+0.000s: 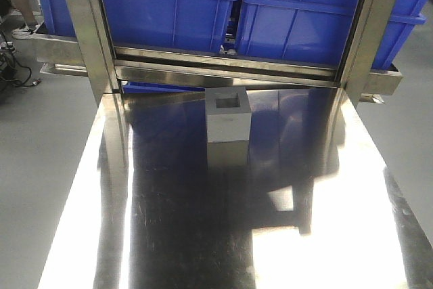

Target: Sort gray base to blue bin

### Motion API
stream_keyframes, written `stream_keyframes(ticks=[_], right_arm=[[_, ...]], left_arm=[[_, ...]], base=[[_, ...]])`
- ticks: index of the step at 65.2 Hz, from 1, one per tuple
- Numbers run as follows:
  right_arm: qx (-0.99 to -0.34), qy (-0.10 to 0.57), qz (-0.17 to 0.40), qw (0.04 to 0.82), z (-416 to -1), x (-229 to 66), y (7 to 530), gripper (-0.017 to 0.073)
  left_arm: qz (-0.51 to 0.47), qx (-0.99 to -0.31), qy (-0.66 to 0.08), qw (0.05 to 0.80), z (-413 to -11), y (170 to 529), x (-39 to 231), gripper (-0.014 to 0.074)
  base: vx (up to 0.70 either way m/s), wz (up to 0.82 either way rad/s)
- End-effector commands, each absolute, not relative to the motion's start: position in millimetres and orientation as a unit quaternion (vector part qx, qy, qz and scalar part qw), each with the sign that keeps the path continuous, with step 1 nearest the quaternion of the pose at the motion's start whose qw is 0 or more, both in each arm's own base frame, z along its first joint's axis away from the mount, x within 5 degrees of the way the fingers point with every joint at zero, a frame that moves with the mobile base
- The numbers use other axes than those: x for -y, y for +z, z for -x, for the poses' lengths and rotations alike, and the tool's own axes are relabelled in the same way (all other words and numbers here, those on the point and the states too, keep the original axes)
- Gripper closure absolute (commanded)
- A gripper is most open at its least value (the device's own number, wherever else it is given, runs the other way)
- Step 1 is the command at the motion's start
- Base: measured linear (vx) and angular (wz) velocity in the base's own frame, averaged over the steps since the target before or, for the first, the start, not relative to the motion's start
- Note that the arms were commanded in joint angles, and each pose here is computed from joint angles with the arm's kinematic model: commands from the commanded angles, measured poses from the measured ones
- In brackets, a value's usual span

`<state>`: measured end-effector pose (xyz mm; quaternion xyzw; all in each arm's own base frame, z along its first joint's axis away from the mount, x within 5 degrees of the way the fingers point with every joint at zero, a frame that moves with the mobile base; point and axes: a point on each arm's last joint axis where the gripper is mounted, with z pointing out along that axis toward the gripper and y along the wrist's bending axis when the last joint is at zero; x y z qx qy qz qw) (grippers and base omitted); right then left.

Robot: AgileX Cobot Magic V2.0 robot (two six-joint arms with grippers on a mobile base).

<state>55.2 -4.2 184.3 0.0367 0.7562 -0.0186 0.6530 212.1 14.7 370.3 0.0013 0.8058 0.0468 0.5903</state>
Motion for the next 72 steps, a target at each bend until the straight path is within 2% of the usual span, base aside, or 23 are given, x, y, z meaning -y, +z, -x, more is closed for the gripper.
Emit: stream_keyframes(ticks=[1, 13, 33, 46, 56, 72], right_arm=[[-0.732, -0.025, -0.031, 0.680, -56.0, 4.4, 190.9, 0.0564], [-0.732, -0.025, -0.031, 0.680, -56.0, 4.4, 190.9, 0.0564], [-0.732, -0.025, -0.031, 0.680, -56.0, 4.4, 190.9, 0.0564], [-0.732, -0.025, -0.031, 0.680, -56.0, 4.4, 190.9, 0.0564], [-0.732, -0.025, -0.031, 0.680, -56.0, 4.4, 190.9, 0.0564], [-0.732, -0.025, -0.031, 0.680, -56.0, 4.4, 190.9, 0.0564]], left_arm=[[-0.030, -0.776, 0.046, 0.629, -237.5, 394.8, -6.7, -0.0006], [-0.090, -0.790, 0.012, 0.607, -287.3, 397.5, 29.0, 0.0001], [-0.148, -0.833, -0.094, 0.525, -351.6, 380.4, 118.4, 0.0001], [-0.139, -0.849, -0.162, 0.484, -383.5, 370.5, 164.1, 0.0001], [-0.133, -0.856, -0.187, 0.463, -406.2, 360.8, 194.5, 0.0001], [-0.063, -0.892, -0.223, 0.389, -442.7, 329.4, 218.6, 0.0006]], base=[[0.00, 0.00], [0.00, 0.00], [0.00, 0.00], [0.00, 0.00], [0.00, 0.00], [0.00, 0.00]])
